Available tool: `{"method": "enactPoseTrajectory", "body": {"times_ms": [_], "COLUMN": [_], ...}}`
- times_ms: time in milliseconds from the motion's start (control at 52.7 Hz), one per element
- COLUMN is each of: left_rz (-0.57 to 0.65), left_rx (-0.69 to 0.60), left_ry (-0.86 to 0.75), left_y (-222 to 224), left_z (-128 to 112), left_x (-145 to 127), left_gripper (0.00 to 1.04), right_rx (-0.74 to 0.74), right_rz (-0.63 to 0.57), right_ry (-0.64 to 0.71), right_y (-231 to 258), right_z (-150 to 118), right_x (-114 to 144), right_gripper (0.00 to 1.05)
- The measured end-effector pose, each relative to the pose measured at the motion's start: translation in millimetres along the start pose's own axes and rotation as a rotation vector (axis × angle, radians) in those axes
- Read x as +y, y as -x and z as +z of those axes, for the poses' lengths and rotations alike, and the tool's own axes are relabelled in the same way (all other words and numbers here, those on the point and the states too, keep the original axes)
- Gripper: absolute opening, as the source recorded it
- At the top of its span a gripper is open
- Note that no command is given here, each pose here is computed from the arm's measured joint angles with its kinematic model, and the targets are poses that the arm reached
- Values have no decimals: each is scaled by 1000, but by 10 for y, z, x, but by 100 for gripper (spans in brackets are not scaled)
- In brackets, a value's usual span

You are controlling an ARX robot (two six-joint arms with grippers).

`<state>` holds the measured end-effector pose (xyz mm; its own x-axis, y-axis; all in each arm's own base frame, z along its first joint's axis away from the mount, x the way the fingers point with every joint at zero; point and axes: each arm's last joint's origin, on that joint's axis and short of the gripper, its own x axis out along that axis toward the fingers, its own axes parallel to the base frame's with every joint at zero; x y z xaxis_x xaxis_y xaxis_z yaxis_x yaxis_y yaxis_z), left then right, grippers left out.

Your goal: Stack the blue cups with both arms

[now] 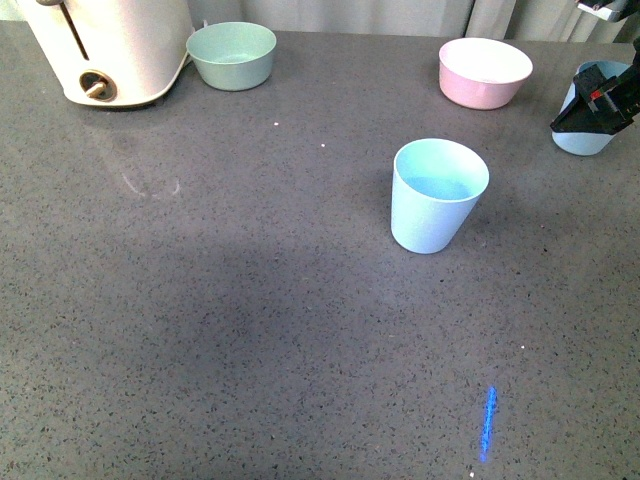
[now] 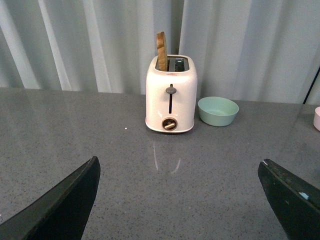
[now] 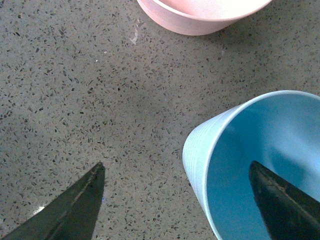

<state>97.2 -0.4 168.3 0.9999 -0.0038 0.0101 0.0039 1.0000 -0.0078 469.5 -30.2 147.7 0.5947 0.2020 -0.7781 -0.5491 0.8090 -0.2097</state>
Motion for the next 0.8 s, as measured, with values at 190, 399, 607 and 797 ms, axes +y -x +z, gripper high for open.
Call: {"method": "enactPoseTrajectory", "body": {"times_ms": [190, 399, 607, 797], "left_rz": [0, 0, 0, 0], "left_rx": [0, 0, 0, 0], "left_ry": [0, 0, 0, 0], "left_y": [0, 0, 0, 0], "left_z": [0, -1, -1, -1], "left_x": [0, 0, 0, 0], "left_gripper": [96, 96, 96, 96], "right_rx": [9, 20, 17, -18], "right_rz": [-4, -4, 10, 65], "right_ry": [-3, -14, -22, 10], "right_y": [-48, -31, 117, 454], "right_z": [-9, -37, -46, -43], "right_x": [-19, -55, -117, -30], "right_gripper": [54, 19, 2, 2]}}
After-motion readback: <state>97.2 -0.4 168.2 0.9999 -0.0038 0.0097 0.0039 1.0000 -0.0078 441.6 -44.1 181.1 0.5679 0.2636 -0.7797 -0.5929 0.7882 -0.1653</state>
